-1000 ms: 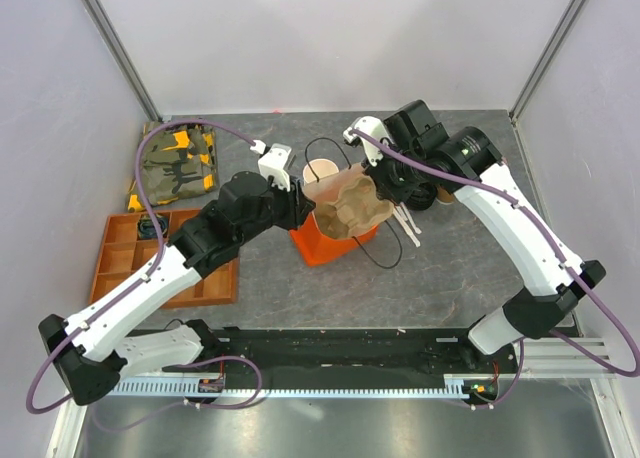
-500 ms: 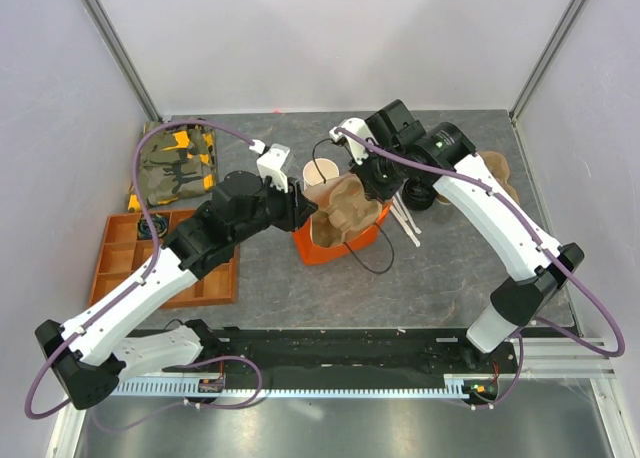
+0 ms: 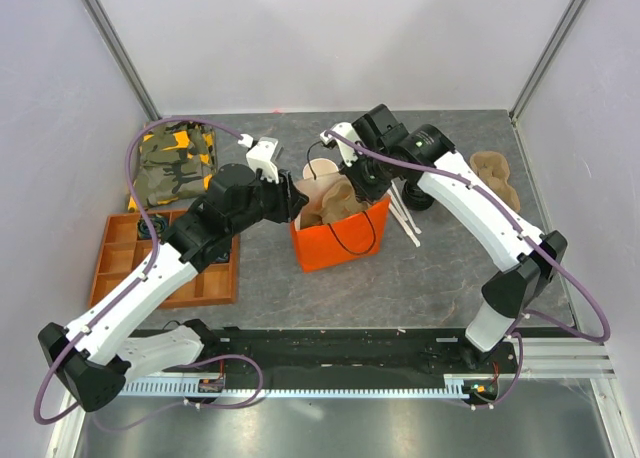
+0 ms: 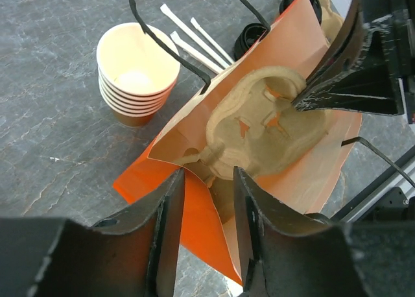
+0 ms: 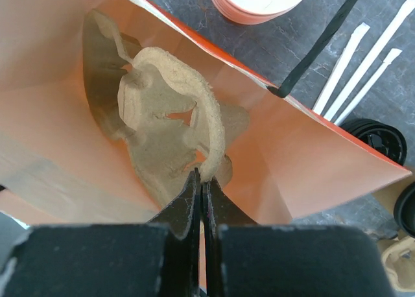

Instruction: Pack the takeout coffee

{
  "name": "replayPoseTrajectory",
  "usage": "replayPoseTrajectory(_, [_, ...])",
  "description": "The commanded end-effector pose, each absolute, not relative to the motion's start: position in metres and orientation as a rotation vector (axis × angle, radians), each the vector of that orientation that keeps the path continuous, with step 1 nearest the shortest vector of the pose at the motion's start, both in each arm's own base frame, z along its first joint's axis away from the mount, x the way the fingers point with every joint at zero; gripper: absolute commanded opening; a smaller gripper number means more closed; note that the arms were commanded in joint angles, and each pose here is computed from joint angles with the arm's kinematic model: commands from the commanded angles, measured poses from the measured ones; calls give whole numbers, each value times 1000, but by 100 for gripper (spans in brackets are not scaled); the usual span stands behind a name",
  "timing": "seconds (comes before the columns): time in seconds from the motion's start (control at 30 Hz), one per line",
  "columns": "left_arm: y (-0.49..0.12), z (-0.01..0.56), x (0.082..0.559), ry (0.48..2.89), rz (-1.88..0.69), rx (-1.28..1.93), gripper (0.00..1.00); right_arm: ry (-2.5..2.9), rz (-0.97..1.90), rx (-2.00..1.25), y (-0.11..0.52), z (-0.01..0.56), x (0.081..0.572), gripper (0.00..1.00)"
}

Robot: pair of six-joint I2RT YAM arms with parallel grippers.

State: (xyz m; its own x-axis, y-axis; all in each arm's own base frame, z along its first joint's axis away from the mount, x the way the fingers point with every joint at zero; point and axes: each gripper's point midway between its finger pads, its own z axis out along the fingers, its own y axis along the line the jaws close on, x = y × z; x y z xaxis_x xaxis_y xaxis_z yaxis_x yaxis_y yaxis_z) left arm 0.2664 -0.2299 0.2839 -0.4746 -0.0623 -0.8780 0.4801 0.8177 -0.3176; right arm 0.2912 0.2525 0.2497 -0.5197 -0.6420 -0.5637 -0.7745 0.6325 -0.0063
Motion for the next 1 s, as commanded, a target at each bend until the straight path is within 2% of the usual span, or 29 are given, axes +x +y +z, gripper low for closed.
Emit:
replayPoseTrajectory(0.0, [-228, 293, 262, 1947, -689, 302, 44, 2331, 375, -1087, 264, 245, 294, 0])
replayPoseTrajectory(0.17, [-229, 288, 253, 1944, -711, 370, 44, 2340, 421, -1142, 264, 243, 282, 0])
replayPoseTrajectory(0.4, [-236, 282, 231, 1938, -782, 464, 23, 2281, 398, -1333, 253, 235, 271, 0])
replayPoseTrajectory(0.6, [-250, 276, 209, 1966, -866, 483, 14, 2196, 382, -1464, 249, 233, 272, 0])
replayPoseTrajectory(0.7, [-248, 272, 203, 1983, -874, 466, 14, 2147, 388, -1509, 249, 236, 272, 0])
replayPoseTrajectory(0.87, [-249, 273, 188, 1971, -924, 500, 21, 1982, 388, -1630, 247, 245, 272, 0])
replayPoseTrajectory(0.97, [-235, 284, 200, 1923, -843, 422, 31, 1851, 400, -1736, 247, 247, 265, 0])
